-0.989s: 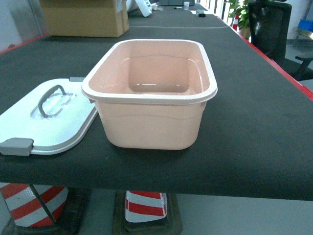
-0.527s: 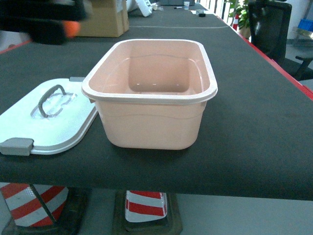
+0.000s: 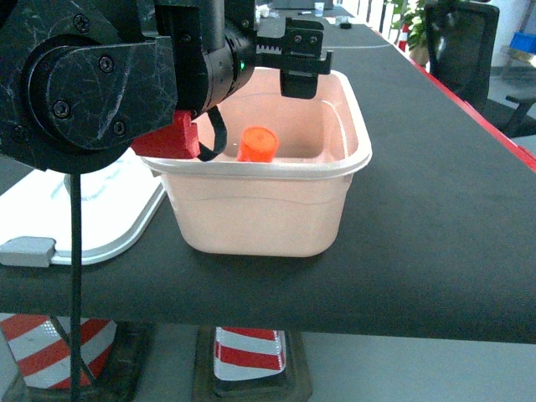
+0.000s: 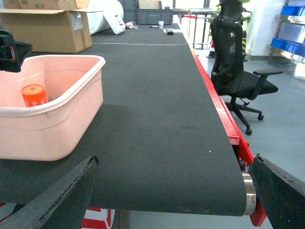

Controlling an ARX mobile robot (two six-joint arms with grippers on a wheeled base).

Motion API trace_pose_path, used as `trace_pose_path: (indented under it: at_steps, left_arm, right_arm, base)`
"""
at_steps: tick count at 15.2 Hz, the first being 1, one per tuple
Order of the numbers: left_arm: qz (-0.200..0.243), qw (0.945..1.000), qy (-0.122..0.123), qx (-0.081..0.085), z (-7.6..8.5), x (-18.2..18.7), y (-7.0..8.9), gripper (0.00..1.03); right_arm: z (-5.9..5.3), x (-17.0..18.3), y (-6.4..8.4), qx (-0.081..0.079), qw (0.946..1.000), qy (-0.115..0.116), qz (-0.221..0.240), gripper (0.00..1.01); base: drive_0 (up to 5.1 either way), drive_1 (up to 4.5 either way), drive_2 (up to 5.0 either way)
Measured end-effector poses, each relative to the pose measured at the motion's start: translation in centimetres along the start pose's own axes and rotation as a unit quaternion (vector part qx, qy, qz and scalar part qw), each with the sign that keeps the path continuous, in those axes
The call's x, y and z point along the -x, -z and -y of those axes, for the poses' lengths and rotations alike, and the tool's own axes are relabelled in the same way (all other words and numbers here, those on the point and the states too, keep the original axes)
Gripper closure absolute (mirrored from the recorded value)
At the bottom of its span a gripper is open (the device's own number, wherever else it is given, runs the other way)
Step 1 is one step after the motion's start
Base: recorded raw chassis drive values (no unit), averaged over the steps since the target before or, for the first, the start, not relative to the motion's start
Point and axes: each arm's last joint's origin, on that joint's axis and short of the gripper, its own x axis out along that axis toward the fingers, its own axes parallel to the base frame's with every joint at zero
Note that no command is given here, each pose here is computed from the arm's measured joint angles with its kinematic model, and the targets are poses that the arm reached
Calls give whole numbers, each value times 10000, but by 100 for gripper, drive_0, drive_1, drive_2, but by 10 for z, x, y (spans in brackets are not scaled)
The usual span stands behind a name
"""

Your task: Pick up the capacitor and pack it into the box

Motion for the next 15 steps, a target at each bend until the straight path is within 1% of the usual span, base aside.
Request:
trace_pose_path:
  at_steps: [1, 2, 3, 4, 5, 6, 7, 8, 9, 11, 12, 13, 15]
  left_arm:
    - [36, 9997, 229, 42, -8, 0, 0, 4]
    - [-2, 9995, 319, 64, -24, 8, 0, 5]
    - [92, 9998, 131, 96, -52, 14, -8, 5]
    - [340, 9990, -249, 153, -89, 16, -22, 5]
    - [490, 9964, -670, 166, -125, 17, -26, 5]
    - [308, 9936, -1076, 161, -159, 17, -13, 5]
    - [-51, 9920, -1251, 160, -180, 15, 10, 5]
    - [-574, 9894, -1321, 173, -193, 6, 47, 5]
    - [-791, 9889, -1245, 167, -197, -3, 65, 5]
    - [-995, 9866, -1285, 143, -205, -25, 87, 5]
    - [-1143, 9842, -1342, 144, -212, -35, 102, 5]
    - [-1356, 9815, -1346, 154, -219, -42, 117, 5]
    - [-1716, 9764, -1298, 162, -228, -53, 138, 5]
  right_arm:
    - [0, 0, 0, 0, 10000, -2, -2, 3]
    - [0, 0, 0, 0, 10000, 0, -2, 3]
    - [0, 0, 0, 0, 10000, 2, 0, 3]
    - [0, 0, 0, 0, 10000, 0, 0, 3]
    - [0, 0, 0, 0, 10000, 0, -2, 3]
    - [0, 0, 0, 0, 10000, 0, 0, 3]
    - [0, 0, 0, 0, 10000, 0, -2, 3]
    - [0, 0, 0, 0, 10000, 0, -2, 3]
    - [0, 0, 0, 0, 10000, 2, -2, 3]
    - [0, 0, 0, 0, 10000, 0, -2, 3]
    - [0, 0, 0, 0, 10000, 0, 0, 3]
    - [0, 0, 0, 0, 10000, 0, 0, 3]
    - [0, 0, 0, 0, 10000, 0, 0, 3]
  base:
    - [0, 0, 0]
    - [0, 0, 0]
    - [0, 0, 0]
    - [0, 0, 0]
    - [0, 0, 0]
    - [0, 0, 0]
    - [0, 0, 0]
    - [0, 0, 0]
    - [0, 0, 0]
    - [0, 0, 0]
    - [0, 0, 0]
    - [0, 0, 0]
    - [0, 0, 0]
